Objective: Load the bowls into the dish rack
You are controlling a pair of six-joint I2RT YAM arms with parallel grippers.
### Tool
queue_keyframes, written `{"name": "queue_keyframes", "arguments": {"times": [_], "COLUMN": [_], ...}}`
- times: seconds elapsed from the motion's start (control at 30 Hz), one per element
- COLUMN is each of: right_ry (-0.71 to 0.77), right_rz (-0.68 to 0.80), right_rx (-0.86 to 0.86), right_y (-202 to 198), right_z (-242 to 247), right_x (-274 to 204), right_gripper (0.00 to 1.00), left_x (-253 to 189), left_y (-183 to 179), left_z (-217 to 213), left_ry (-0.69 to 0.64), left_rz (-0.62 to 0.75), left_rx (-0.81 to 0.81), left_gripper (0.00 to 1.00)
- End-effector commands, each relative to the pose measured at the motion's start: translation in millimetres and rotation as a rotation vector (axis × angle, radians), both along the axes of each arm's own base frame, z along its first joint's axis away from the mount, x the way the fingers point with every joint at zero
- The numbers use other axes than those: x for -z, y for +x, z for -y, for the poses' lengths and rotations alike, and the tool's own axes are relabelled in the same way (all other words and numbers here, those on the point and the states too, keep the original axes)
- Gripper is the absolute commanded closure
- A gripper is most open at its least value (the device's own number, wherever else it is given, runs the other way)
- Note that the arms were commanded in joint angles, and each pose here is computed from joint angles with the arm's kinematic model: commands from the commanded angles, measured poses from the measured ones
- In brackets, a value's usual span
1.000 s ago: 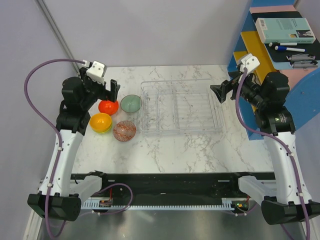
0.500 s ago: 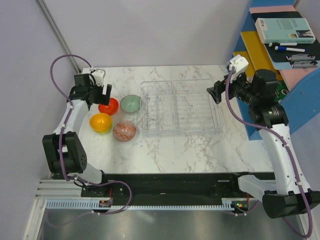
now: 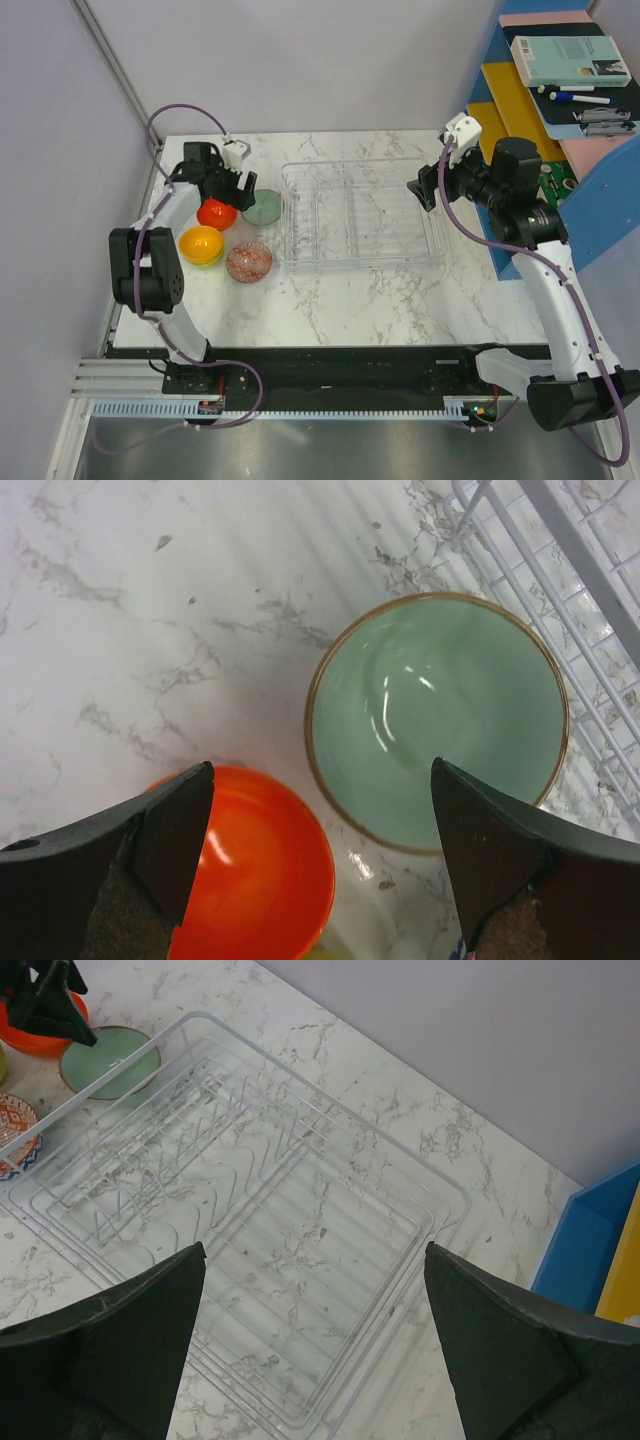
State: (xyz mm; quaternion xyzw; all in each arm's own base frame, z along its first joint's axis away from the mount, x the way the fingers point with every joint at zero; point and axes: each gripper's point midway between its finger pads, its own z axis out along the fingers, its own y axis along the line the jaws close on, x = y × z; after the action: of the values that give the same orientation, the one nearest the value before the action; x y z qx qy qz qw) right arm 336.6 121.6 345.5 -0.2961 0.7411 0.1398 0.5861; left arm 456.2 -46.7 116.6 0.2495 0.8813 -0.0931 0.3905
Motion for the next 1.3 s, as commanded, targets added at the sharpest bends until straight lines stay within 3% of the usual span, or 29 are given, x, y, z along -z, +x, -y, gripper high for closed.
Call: {"name": "queue_keyframes", "arguments": {"times": [0.0, 0.13, 0.27, 0.37, 0.8, 1.0, 1.1, 1.13, 1.27], "right_ry": [-0.006, -0.006, -0.010, -0.012, -0.015, -0.011, -0.011, -0.010, -0.007], "right_rz": [0.056, 0.046, 0.049, 0.043, 0.036, 0.042, 0.042, 0.042, 0.037], "right_rx": [0.010, 0.010, 0.015, 0.016, 0.021, 0.022, 0.022, 0.020, 0.025], "right_y": [2.0, 3.2, 3.9, 5.0, 8.0, 6.4, 6.6, 6.4, 8.0], "right_z": [2.0, 1.4, 2.4, 2.5, 2.8, 2.9, 2.9, 2.7, 2.7], "right_x": [-18.7, -16.0, -16.2, -14.3, -12.0, -14.7, -14.4, -14.4, -14.3], "right_gripper": [0.02, 0.02, 0.02, 0.02, 0.02, 0.02, 0.02, 0.02, 0.02], "left_x": [-5.9, 8.4, 22.0, 34.4, 49.8, 68.9, 77.3, 79.8, 62.9], "left_y": [35.2, 53.9, 60.7, 59.2, 29.7, 25.9, 26.9, 27.0, 47.0], "left_z": [12.3, 14.3, 16.2, 18.1, 28.7, 25.7, 23.7, 23.0, 13.0], "left_ry": [0.044, 0.071, 0.088, 0.095, 0.110, 0.130, 0.138, 0.139, 0.179], "left_rz": [0.075, 0.050, 0.013, -0.034, -0.125, -0.184, -0.203, -0.211, -0.172], "left_rx": [0.087, 0.116, 0.137, 0.161, 0.314, 0.329, 0.322, 0.318, 0.242], "left_gripper": [0.05, 0.09, 0.27, 0.36, 0.36, 0.64, 0.85, 0.98, 0.98]}}
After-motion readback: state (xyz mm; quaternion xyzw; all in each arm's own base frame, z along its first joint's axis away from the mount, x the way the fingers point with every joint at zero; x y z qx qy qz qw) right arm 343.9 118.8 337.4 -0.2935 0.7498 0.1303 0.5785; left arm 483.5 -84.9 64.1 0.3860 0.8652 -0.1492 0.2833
